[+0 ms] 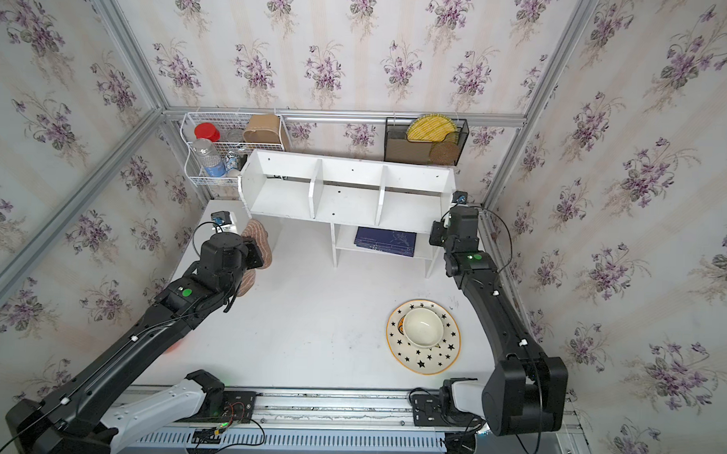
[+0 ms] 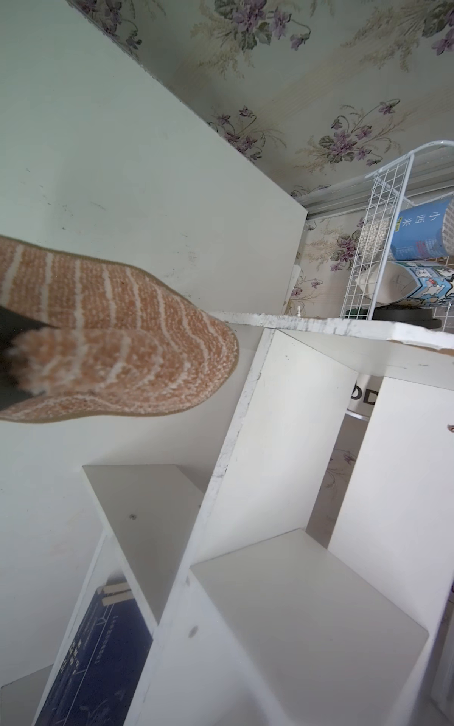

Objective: Wipe the bookshelf clean with a cloth
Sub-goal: Hold the shelf at the center of the board, then wipe the dust from the shelf.

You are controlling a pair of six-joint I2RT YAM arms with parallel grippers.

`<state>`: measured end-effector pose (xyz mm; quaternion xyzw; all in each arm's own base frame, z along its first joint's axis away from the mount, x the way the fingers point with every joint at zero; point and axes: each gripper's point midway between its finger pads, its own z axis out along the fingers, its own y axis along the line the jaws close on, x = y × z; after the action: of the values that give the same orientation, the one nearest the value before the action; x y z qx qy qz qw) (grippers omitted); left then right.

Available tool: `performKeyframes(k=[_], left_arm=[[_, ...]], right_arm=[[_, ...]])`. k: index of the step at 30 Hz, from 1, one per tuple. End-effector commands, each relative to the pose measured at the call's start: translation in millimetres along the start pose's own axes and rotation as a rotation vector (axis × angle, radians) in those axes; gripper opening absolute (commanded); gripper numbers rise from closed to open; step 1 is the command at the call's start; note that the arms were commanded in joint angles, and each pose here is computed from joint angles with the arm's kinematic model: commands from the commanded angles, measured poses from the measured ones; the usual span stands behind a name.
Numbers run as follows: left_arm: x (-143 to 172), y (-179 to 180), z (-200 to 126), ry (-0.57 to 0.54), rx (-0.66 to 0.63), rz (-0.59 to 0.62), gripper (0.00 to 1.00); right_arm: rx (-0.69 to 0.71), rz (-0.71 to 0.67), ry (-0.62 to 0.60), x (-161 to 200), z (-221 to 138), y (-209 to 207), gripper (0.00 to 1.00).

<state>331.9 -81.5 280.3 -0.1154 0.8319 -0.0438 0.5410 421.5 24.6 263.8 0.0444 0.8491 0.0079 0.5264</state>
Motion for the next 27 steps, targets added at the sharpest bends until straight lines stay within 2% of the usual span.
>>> performKeyframes(k=[1,7,12,17,22,24,27], left_arm=[[-2,8,5,-0.016,-0.028,-0.032,0.00],[9,14,-5,-0.007,-0.006,-0.042,0.00],[10,19,-19,0.002,0.014,-0.042,0.00],[5,17,-29,-0.016,0.051,-0.044,0.00],[-5,3,-21,-0.042,0.089,-0.047,0.00],[-9,-18,-17,-0.037,0.178,-0.051,0.00],[-8,-59,-14,-0.006,0.353,-0.118,0.00]], right_arm=[[-0.113,0.108,-0.041,-10,-3,19,0.00],[-0.257,0.023,-0.106,-10,-20,39,0.00],[-0.384,0.021,-0.162,-22,-42,43,0.00],[-0.360,0.027,-0.149,-27,-42,38,0.00],[-0.346,0.130,-0.097,-21,-31,35,0.00],[-0.328,0.153,-0.085,-15,-28,33,0.00],[-0.279,0.166,-0.064,-7,-23,24,0.00]])
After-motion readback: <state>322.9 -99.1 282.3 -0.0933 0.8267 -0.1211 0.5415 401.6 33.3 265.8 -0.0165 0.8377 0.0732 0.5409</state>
